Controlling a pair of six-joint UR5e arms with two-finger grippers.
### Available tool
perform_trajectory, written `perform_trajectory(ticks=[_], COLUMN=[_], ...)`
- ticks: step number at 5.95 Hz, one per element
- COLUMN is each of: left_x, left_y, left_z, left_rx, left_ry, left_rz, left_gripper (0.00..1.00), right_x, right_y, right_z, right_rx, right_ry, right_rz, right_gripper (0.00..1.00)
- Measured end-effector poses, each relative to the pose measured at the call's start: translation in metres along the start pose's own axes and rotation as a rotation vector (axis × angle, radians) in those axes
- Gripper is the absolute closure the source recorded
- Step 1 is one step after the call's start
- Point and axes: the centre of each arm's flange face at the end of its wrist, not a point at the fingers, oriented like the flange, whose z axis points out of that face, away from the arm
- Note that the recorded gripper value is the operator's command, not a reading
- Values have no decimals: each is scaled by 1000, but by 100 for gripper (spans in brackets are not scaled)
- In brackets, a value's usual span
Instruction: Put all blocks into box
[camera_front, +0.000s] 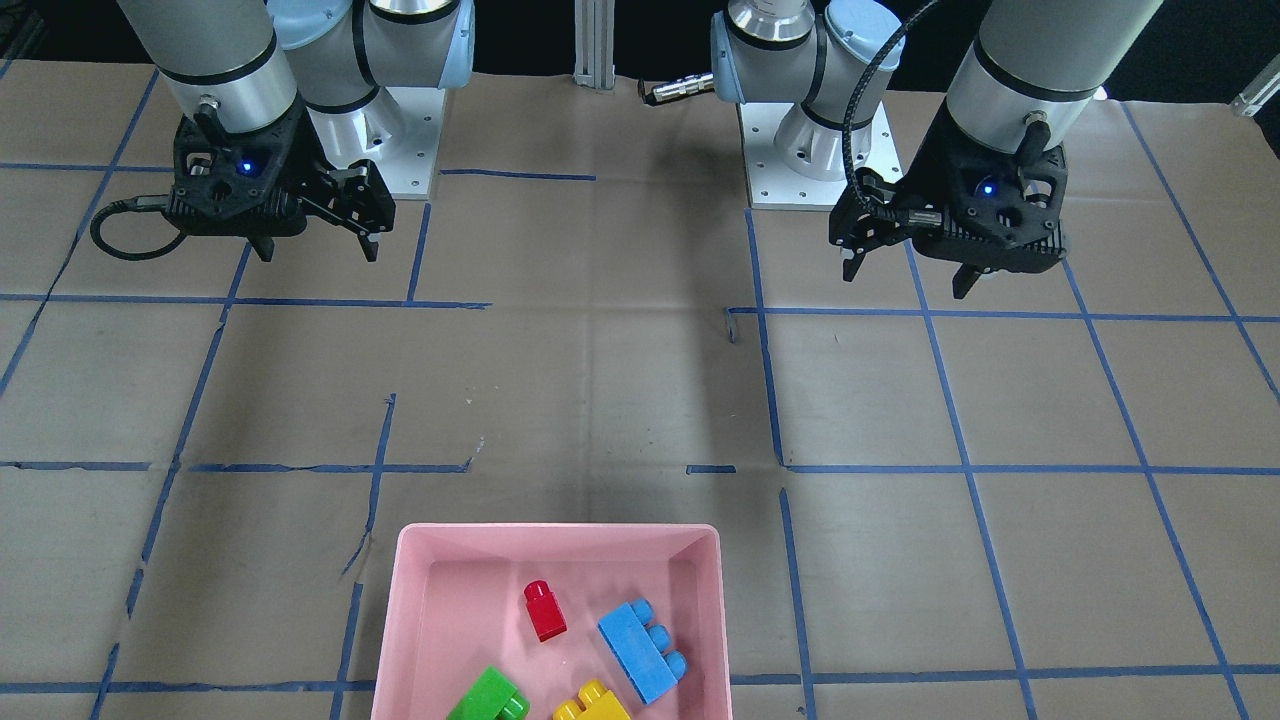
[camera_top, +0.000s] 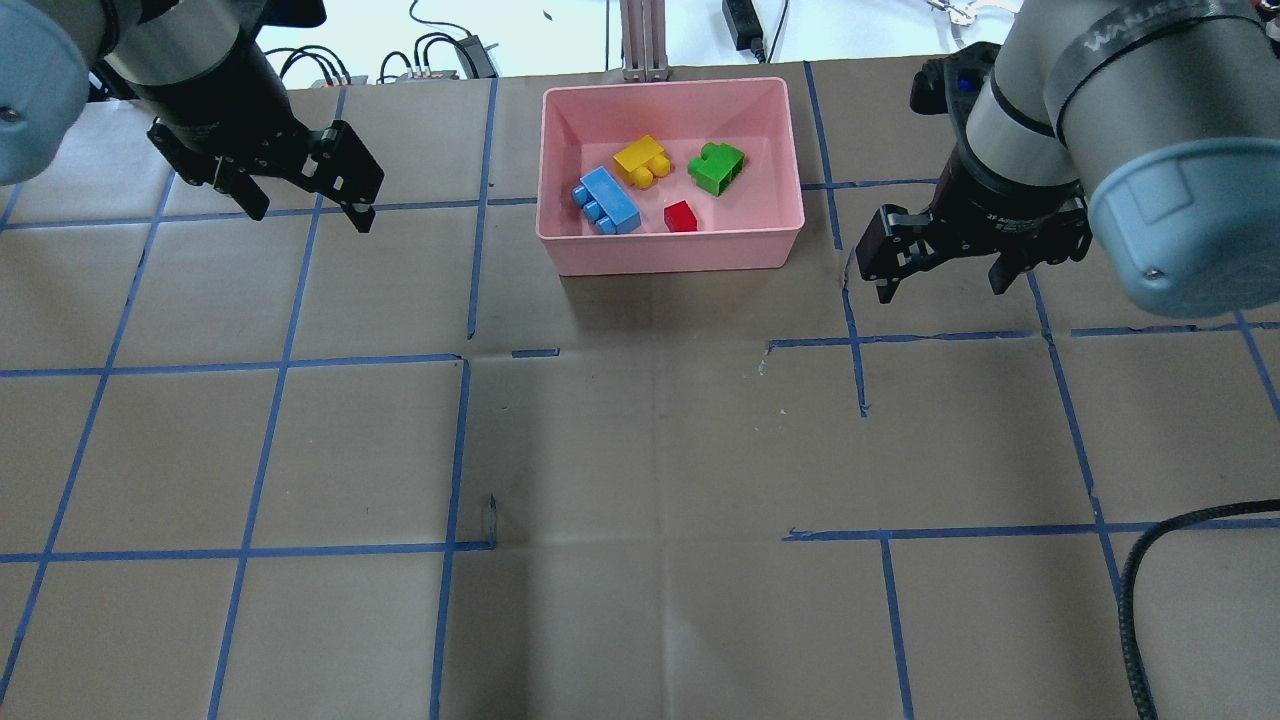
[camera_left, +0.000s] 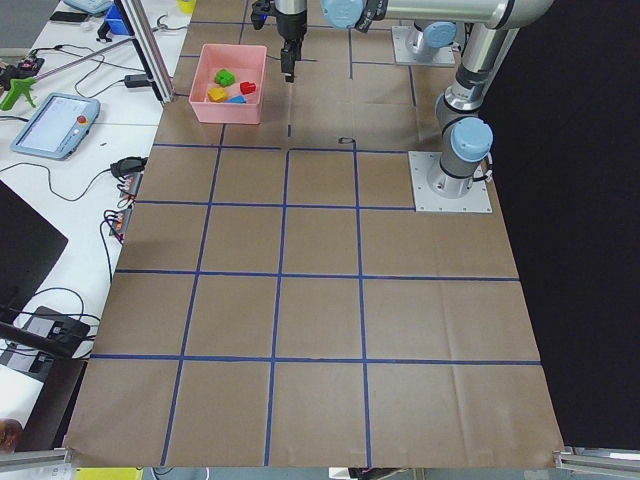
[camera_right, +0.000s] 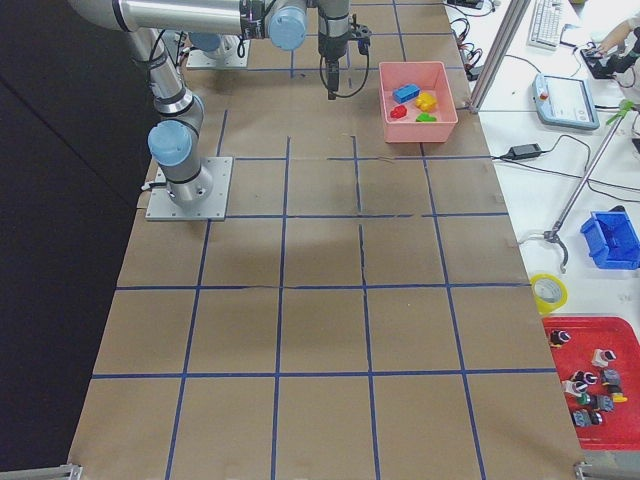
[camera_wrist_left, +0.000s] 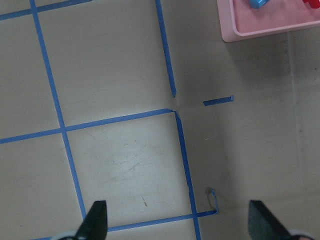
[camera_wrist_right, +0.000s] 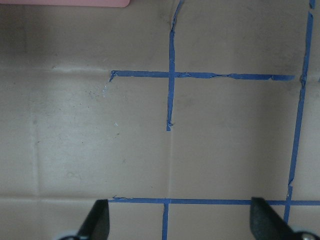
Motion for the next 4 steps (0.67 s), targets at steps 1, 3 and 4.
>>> perform_trajectory(ticks=[1, 3, 4], left_x=[0, 0, 0], left_y=[0, 0, 0], left_z=[-1, -5, -6], left_rx=[3, 20, 25], left_ry=[-1, -5, -6], left_rz=[0, -4, -6], left_gripper=[1, 1, 1], right_x=[0, 0, -1], right_y=[0, 0, 0], right_z=[0, -1, -1], right_rx=[1, 4, 3], right_ry=[-3, -4, -5], right_rz=[0, 0, 0], right_gripper=[0, 0, 0])
